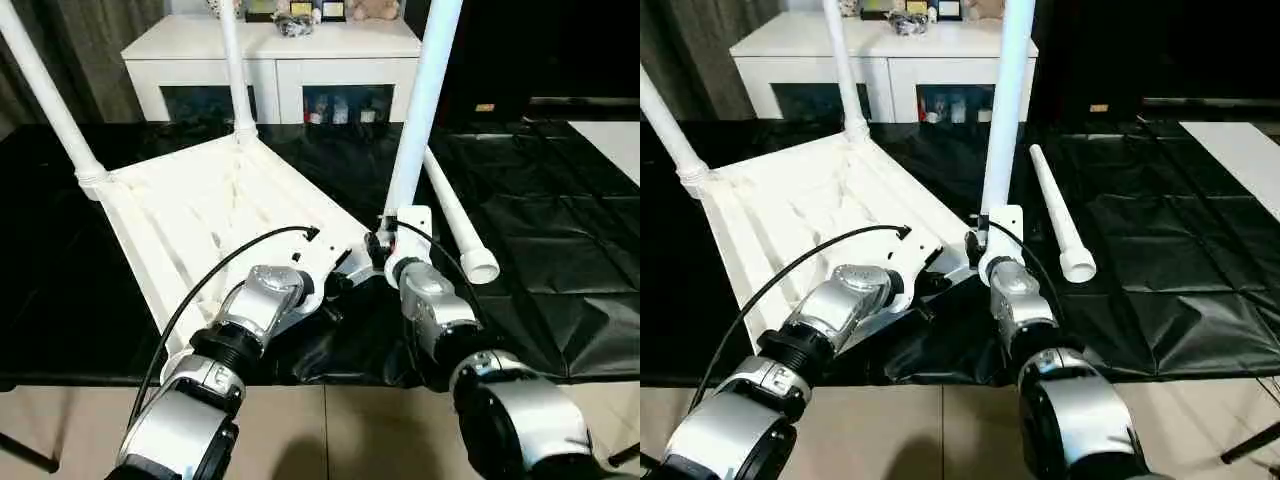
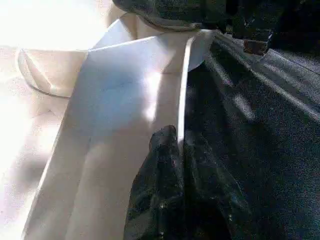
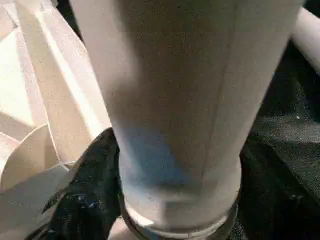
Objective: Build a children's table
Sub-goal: Rotate leg to tighten
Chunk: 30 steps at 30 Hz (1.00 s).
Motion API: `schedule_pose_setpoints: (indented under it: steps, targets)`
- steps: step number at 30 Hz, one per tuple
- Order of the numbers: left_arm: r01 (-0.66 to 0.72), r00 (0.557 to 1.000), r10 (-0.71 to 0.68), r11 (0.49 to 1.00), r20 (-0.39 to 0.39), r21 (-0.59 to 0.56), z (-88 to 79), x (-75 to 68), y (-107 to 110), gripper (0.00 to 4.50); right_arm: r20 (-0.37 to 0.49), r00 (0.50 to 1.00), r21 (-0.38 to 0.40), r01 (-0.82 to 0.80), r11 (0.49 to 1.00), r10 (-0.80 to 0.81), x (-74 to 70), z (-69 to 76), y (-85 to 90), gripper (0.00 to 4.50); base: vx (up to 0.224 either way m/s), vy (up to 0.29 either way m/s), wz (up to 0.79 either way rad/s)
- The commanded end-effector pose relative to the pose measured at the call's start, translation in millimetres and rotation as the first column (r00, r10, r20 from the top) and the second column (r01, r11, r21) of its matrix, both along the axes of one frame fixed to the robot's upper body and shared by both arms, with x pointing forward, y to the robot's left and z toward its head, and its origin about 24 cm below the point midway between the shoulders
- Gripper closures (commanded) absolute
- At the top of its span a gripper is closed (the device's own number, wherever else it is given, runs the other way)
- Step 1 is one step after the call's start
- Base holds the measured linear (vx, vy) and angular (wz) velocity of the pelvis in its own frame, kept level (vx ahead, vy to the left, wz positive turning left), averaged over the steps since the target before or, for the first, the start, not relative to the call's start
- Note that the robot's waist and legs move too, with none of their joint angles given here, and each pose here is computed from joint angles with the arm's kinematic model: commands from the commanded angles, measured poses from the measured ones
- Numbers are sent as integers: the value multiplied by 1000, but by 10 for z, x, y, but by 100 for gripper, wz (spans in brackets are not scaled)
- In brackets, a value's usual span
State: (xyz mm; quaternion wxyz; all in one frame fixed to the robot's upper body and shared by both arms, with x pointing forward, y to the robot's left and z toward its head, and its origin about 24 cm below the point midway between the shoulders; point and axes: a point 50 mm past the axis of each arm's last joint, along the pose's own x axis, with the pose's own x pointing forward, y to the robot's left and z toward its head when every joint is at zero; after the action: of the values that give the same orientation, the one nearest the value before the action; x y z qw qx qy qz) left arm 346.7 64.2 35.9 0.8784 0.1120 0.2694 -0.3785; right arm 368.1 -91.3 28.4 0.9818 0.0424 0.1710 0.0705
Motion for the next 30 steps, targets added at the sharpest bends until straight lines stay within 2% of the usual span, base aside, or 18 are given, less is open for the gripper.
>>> schedule_pose_setpoints:
  steps: [1, 3, 5, 8, 10, 12, 13, 14, 17, 19, 20, 21, 24, 27, 30]
  targets:
    - [-179, 983, 179, 984, 48, -3, 19, 108, 233, 450, -10, 989, 79, -144, 986, 146, -79, -24, 355, 100, 0, 0, 0]
    - [-172, 984, 172, 985, 49, 0, 20, 108, 254, 450, 13, 987, 71, -159, 985, 158, -59, 15, 349, 82, -21, 6, -24]
    - [-137, 989, 137, 991, 53, 6, 19, 101, 324, 450, 94, 969, 21, -232, 972, 230, -12, 127, 320, 60, -11, 4, -14]
    - [-121, 991, 121, 993, 52, 7, 14, 94, 354, 450, 119, 960, 14, -259, 966, 255, -1, 159, 297, 36, 0, 0, 0]
    - [-72, 996, 71, 997, 49, 9, -1, 66, 413, 450, 162, 943, 20, -298, 954, 291, 7, 203, 199, 22, 0, 0, 0]
    - [7, 999, -7, 1000, 35, 12, -14, 19, 488, 450, 194, 913, -4, -366, 931, 360, -14, 223, 27, 4, 0, 0, 0]
    - [7, 999, -7, 1000, 35, 12, -14, 19, 488, 450, 194, 913, -4, -366, 931, 360, -14, 223, 27, 4, 0, 0, 0]
    - [91, 996, -91, 996, 25, 20, -20, -27, 553, 450, 196, 881, -55, -429, 902, 431, -46, 229, -128, 4, 0, 0, 0]
    - [156, 987, -157, 987, 18, 37, -21, -63, 609, 450, 176, 856, -103, -476, 874, 486, -74, 228, -250, 4, 51, -44, 9]
    - [304, 953, -304, 952, 3, 32, -3, -158, 668, 450, 142, 820, -155, -535, 830, 555, -112, 243, -428, 4, 61, -38, 8]
    - [318, 948, -319, 947, -2, 31, -2, -171, 675, 450, 137, 815, -158, -543, 824, 563, -118, 244, -444, 4, 53, -29, -3]
    - [371, 929, -371, 928, -12, 26, 7, -213, 688, 450, 126, 793, -168, -575, 801, 596, -137, 254, -476, 4, 0, 0, 0]
    - [478, 877, -477, 878, -55, 25, 25, -322, 724, 450, 89, 679, -144, -715, 684, 728, -256, 272, -493, 4, 37, -1, 2]
    - [548, 835, -547, 836, -59, -5, 73, -403, 695, 450, 38, 529, -107, -841, 530, 847, -395, 266, -450, 4, 20, 0, 2]
    - [562, 826, -561, 827, -50, -2, 94, -425, 678, 450, 36, 496, -116, -860, 497, 867, -394, 287, -408, 4, 0, 0, 0]
